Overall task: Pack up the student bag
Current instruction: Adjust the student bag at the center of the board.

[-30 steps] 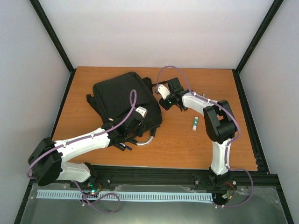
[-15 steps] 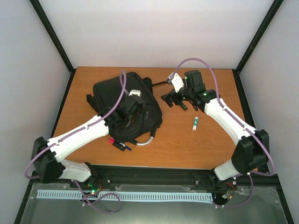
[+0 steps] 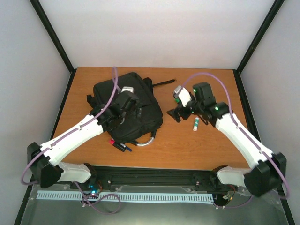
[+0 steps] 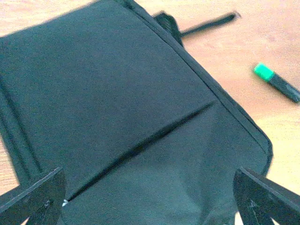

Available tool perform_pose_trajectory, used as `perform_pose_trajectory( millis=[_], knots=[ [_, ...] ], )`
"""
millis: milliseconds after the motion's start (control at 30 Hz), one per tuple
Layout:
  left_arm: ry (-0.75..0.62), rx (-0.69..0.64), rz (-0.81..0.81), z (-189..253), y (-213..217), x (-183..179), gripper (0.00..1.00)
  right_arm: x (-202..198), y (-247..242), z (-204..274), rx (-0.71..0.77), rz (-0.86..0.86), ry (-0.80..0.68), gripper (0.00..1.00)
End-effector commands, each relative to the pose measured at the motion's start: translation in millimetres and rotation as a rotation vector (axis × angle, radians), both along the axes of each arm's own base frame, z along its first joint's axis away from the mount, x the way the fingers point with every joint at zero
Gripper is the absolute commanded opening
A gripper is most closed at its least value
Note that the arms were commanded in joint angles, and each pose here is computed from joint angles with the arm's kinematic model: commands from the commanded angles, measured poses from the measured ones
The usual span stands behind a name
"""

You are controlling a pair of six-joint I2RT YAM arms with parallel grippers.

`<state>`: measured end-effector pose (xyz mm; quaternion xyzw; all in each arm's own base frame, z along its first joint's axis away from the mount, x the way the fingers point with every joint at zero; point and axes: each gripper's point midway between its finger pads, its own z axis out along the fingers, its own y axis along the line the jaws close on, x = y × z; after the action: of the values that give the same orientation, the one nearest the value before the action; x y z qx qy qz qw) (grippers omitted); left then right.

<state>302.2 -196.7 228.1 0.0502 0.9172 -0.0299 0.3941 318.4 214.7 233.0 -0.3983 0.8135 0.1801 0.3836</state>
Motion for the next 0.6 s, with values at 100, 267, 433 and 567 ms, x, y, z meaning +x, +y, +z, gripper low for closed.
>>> perform_pose_trajectory(
  millis=[100,267,433,567],
  knots=[
    [-0.068,0.011,0.488,-10.4,93.2,0.1,1.0,-28.7,-25.1,-1.2,0.035,-0.031,-0.18,1.0],
    [0.049,-0.099,0.629,-44.1,127.9,-7.5,1.0,-30.6,-36.7,-16.6,0.03,-0.052,-0.212,1.0],
    [0.021,-0.154,0.675,-53.8,147.2,-8.4,1.0,-15.5,-58.9,-28.1,-0.029,-0.2,-0.226,1.0],
    [0.067,-0.159,0.675,-72.3,150.1,-12.7,1.0,-14.9,-63.0,-34.0,-0.065,-0.191,-0.261,1.0]
  ],
)
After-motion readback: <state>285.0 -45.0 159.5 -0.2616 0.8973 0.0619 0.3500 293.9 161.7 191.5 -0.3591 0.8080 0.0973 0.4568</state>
